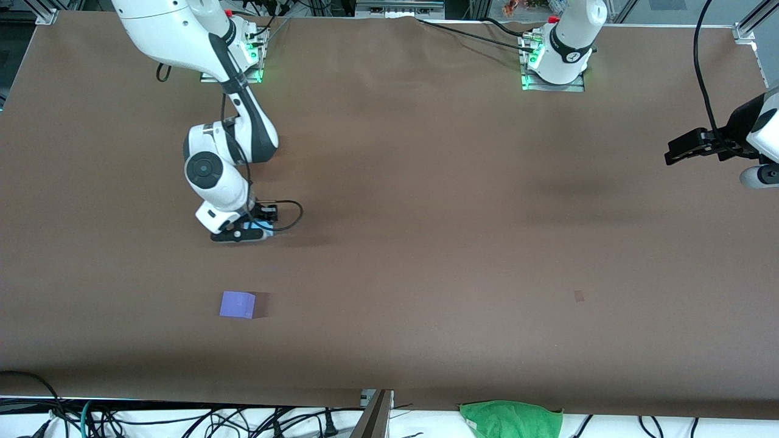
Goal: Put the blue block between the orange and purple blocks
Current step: 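Carry the blue cube with the right gripper between orange and purple cubes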
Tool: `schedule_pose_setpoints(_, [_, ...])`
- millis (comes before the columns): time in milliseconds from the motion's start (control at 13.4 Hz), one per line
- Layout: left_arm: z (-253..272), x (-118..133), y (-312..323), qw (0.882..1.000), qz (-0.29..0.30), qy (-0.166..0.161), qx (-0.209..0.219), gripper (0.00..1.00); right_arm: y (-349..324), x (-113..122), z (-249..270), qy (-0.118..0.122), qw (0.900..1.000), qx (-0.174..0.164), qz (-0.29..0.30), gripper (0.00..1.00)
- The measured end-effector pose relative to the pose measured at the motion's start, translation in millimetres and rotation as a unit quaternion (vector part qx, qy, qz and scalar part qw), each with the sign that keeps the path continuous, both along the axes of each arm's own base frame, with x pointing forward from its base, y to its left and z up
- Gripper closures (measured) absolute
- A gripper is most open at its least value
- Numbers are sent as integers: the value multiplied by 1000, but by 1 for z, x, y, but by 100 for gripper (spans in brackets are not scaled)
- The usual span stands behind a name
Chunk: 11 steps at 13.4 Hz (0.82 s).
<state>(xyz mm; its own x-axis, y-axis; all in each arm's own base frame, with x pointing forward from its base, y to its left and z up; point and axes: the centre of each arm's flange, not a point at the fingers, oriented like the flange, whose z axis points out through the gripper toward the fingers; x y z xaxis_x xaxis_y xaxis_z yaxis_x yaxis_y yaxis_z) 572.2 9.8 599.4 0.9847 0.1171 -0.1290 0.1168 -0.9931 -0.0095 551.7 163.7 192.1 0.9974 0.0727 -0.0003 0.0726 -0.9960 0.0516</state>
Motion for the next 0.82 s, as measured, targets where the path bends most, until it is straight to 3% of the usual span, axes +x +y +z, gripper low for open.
schedule_pose_setpoints(819, [-1,1,-1,1000,-1,1,0,0,-24,-4,6,2,999,8,-38,41])
